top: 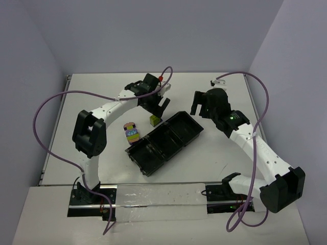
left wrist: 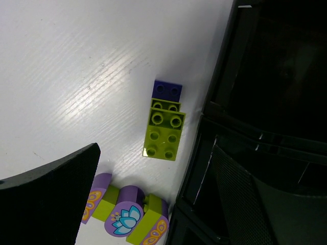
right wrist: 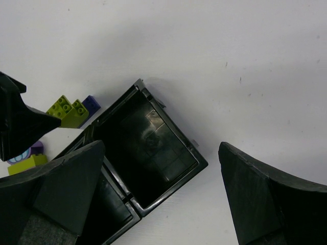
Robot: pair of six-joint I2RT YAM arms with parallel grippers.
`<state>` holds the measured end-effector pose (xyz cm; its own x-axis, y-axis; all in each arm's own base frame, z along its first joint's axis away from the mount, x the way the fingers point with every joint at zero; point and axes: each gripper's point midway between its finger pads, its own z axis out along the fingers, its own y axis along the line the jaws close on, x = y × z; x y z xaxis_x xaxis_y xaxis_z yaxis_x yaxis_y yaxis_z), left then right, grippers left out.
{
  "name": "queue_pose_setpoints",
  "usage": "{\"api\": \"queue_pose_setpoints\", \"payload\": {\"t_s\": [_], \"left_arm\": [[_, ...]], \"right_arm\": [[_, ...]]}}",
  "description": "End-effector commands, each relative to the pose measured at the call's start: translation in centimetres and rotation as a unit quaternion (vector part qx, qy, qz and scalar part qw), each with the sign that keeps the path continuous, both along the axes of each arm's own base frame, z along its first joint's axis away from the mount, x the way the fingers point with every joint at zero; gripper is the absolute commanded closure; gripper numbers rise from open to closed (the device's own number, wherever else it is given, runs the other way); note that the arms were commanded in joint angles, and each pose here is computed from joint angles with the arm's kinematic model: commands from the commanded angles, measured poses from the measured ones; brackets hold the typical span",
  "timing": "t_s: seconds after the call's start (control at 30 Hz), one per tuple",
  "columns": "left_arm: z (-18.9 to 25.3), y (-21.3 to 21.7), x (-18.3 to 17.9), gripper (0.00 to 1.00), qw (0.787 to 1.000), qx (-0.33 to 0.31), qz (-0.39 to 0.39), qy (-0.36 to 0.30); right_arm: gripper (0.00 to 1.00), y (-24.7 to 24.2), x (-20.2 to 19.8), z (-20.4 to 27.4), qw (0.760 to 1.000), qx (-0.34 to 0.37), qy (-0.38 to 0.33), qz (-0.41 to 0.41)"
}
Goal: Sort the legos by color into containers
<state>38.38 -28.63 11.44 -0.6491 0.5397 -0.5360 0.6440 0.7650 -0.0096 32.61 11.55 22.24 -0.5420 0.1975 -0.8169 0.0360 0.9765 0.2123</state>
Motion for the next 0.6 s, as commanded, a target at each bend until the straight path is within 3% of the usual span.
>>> {"api": "queue_pose_setpoints", "payload": {"t_s": [0.0,0.17,0.57], "left_arm": [[-0.5,-0.7,-0.1,0.03,0.999,0.024,-0.019,-0.012],[-1.5,-0.9,-0.4,0.12,1.000,0.021,-0.019,-0.006],[-3.5,-0.9,-1.0,0.21,0.999,0.030,-0.014,0.008]], "right_arm": [[0.00,0.3,1.1,1.4,1.000,-0.001,-0.017,-0.004],[0.00,0.7,1.3,1.2,1.000,0.004,-0.012,-0.002],[0.00,0.6,1.2,1.0,1.000,0.005,-0.004,-0.008]]}}
